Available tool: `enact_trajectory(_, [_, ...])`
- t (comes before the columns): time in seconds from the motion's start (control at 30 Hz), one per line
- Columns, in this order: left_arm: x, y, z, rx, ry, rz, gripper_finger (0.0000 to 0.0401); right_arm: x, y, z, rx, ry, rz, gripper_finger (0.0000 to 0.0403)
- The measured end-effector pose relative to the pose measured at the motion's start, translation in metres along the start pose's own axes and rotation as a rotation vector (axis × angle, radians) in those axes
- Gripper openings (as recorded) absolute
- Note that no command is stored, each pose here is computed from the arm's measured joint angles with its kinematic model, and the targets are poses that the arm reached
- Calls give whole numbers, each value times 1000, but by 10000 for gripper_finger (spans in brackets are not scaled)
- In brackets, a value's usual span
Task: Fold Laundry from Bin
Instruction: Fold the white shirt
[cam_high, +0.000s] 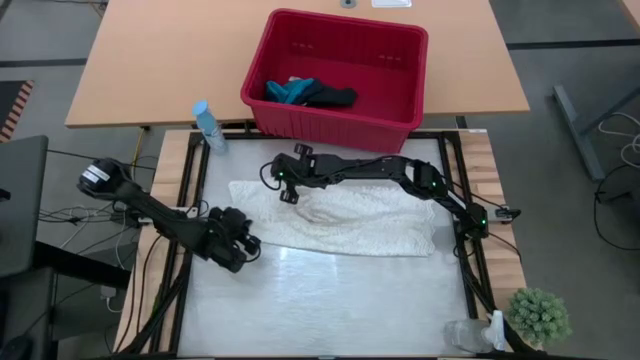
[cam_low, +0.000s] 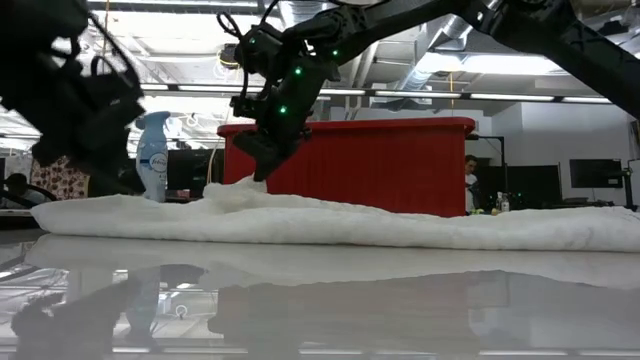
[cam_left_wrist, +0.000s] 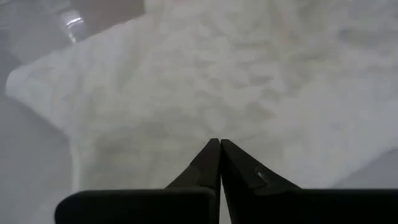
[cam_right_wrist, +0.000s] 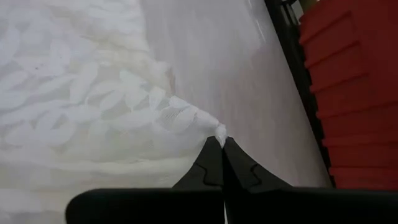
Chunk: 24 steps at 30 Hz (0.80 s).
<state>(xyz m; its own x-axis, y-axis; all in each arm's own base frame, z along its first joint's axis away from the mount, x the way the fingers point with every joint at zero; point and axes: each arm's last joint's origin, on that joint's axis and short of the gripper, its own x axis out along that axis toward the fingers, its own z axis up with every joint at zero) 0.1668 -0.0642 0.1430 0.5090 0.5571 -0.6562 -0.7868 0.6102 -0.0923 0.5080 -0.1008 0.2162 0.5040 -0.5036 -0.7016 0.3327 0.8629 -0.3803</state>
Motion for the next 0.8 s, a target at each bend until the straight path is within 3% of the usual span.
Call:
enact_trajectory(0.33, [-19, -8, 11, 11, -92, -85, 0, 0, -1, -2, -7, 19, 2, 14])
enact_trajectory(0.57, [-8, 10, -22, -73, -80, -158, 0, 0, -1, -2, -12, 19, 5, 14])
enact_trajectory(0.8, [7, 37, -38, -176, -198, -102, 0, 0, 0, -2, -14, 16, 46, 14])
